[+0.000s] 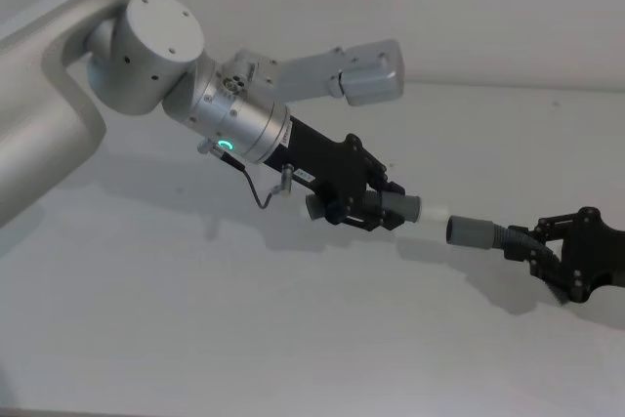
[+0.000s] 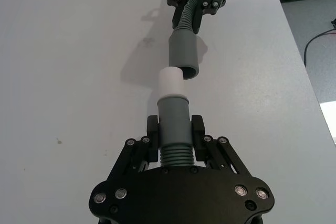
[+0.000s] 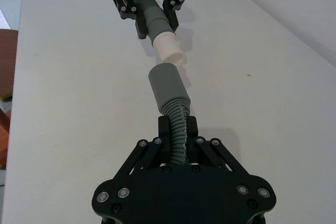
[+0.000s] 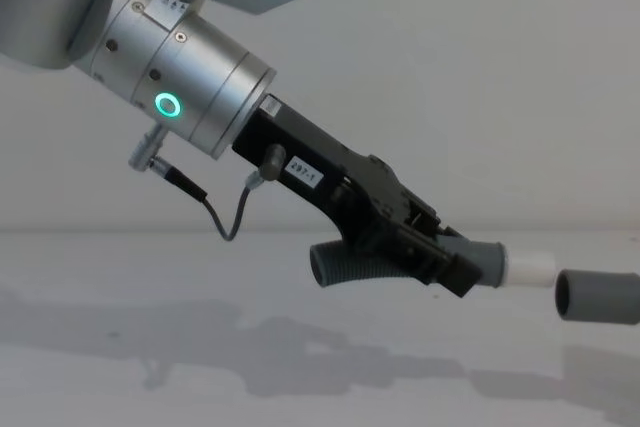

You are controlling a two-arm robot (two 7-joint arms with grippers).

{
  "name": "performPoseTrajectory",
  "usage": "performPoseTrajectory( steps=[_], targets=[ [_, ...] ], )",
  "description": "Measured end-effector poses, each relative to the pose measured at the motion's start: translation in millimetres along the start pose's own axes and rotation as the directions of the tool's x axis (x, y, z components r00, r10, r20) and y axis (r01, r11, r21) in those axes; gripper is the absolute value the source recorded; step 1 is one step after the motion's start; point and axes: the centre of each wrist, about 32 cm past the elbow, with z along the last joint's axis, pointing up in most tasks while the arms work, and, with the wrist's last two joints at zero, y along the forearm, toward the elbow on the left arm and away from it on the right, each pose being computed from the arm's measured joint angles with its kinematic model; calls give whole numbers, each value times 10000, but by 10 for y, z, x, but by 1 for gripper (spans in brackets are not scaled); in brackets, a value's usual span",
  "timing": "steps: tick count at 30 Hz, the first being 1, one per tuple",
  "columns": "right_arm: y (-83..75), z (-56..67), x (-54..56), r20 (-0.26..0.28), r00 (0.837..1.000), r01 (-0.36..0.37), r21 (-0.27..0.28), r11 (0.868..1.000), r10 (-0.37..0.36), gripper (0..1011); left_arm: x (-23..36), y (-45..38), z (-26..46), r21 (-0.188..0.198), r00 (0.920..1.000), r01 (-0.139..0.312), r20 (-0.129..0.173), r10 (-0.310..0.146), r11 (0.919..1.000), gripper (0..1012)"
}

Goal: Use both hands to pick up one end of the pipe from the table, align the ends, and insert them.

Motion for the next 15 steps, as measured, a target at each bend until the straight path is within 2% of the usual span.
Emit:
performPoseTrajectory(
  steps=[15],
  targets=[
    [-14,8,9,-198,9997,109,174,9998,-106,169,4,7,0,-42,10000,34,-13,-34,10000,355]
  ],
)
